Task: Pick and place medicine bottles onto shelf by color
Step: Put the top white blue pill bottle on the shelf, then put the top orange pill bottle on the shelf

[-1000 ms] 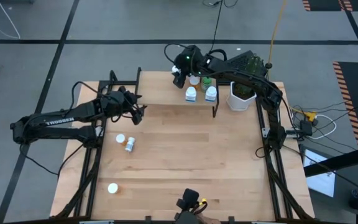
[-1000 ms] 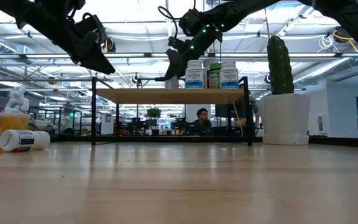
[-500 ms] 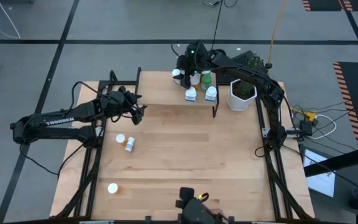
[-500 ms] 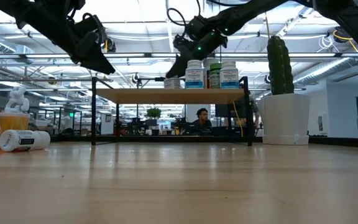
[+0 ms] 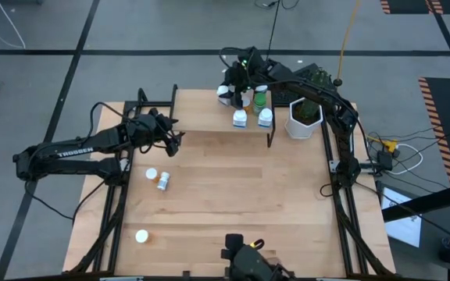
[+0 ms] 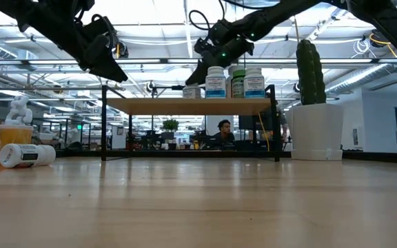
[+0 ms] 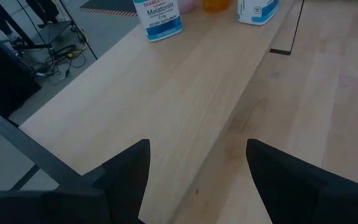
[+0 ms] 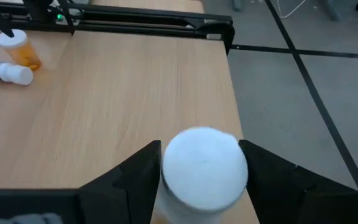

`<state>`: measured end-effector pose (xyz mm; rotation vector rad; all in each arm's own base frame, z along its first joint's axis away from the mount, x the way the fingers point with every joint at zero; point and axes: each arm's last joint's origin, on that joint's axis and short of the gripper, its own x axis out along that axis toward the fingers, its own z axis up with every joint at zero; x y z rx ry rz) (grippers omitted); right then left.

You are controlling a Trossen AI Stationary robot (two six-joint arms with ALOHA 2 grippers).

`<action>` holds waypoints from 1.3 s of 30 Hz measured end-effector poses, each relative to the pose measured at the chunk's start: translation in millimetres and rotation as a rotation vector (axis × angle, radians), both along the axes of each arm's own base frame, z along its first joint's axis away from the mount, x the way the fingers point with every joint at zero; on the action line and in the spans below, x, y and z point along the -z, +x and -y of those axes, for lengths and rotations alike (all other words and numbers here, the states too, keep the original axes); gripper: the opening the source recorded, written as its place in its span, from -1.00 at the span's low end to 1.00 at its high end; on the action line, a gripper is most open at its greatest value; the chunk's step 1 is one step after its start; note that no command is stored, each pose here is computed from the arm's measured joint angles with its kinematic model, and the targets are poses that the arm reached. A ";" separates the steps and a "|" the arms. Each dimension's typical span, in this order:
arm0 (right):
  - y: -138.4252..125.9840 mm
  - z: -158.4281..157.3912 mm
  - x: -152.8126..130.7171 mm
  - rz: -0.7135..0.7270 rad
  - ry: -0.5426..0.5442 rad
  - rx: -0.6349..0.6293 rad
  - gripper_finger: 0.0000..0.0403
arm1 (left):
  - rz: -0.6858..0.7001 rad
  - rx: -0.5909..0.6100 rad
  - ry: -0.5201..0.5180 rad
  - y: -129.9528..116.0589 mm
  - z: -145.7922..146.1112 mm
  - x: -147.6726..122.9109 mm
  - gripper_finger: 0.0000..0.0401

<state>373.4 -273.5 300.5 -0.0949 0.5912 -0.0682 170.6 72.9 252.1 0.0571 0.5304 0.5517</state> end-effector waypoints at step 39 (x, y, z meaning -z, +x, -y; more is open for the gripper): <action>19.0 -100.4 -9.8 -0.115 -0.223 0.070 -0.47 | -0.014 0.001 -0.001 -0.5 0.0 0.9 0.34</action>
